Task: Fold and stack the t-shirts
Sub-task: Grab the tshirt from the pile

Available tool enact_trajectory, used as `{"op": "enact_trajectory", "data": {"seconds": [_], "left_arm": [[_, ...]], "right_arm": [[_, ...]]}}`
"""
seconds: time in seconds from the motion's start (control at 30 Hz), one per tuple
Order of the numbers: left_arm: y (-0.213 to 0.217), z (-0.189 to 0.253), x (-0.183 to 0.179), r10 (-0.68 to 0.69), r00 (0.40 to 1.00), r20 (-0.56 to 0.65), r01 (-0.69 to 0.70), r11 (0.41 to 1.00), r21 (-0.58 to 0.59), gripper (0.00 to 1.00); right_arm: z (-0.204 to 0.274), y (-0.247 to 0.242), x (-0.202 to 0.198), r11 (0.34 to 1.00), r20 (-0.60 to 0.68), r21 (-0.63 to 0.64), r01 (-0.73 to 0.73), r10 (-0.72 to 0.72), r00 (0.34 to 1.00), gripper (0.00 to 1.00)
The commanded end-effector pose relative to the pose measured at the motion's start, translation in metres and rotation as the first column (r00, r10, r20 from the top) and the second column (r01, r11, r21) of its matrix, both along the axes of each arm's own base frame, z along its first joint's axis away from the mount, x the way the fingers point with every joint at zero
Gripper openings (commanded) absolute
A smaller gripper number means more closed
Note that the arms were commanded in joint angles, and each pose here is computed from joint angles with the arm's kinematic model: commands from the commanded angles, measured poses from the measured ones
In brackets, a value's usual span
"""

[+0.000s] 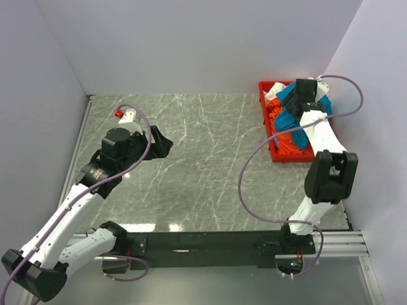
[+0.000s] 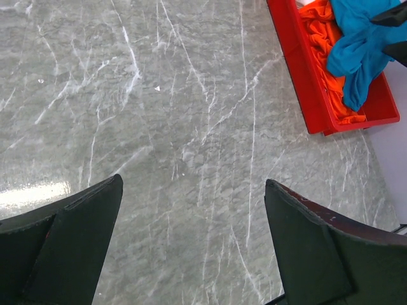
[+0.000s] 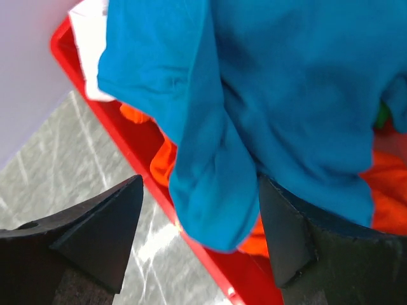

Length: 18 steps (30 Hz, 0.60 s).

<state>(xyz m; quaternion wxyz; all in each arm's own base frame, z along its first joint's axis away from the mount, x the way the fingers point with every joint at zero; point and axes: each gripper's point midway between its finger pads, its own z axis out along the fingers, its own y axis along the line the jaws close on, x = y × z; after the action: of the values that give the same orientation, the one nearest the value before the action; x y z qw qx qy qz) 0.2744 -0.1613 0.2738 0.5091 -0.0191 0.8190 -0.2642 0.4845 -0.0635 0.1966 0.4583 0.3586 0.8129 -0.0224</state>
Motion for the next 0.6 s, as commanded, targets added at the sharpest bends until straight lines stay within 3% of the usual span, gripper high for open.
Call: {"op": "enact_trajectory", "data": {"seconds": [0.0,0.1,0.2,0.27,0.3,0.4,0.57], "left_arm": [[0.000,0.009,0.003,-0.005,0.999,0.043,0.006,1.000,-0.006,1.00],[0.002,0.008,0.003,0.001,0.999,0.042,-0.001,1.000,-0.006,0.99],[0.004,0.008,0.004,0.009,0.999,0.041,-0.009,1.000,-0.002,0.99],[0.005,0.008,0.005,0.014,0.999,0.043,-0.014,1.000,-0.002,1.00],[0.005,0.008,0.005,0.013,0.999,0.043,-0.013,1.000,-0.005,0.99],[0.004,0.009,0.005,0.012,0.999,0.045,-0.011,1.000,-0.011,0.99],[0.005,0.014,0.004,0.020,0.998,0.055,-0.018,0.999,-0.027,0.99]], "right_arm": [[0.006,-0.012,0.021,0.999,0.023,-0.024,0.049,-0.048,0.999,0.79],[-0.005,-0.018,0.033,0.998,0.005,-0.026,0.059,-0.059,0.998,0.76],[-0.006,-0.021,0.040,0.997,-0.005,-0.047,0.058,-0.058,0.998,0.62],[-0.001,-0.024,0.038,0.996,-0.004,-0.061,0.065,-0.065,0.998,0.39],[0.001,-0.024,0.037,0.996,0.001,-0.064,0.063,-0.063,0.998,0.22],[0.019,-0.023,0.031,0.996,0.030,-0.070,0.054,-0.052,0.998,0.00],[0.086,-0.004,0.007,0.998,0.145,-0.067,0.003,0.007,0.989,0.00]]}}
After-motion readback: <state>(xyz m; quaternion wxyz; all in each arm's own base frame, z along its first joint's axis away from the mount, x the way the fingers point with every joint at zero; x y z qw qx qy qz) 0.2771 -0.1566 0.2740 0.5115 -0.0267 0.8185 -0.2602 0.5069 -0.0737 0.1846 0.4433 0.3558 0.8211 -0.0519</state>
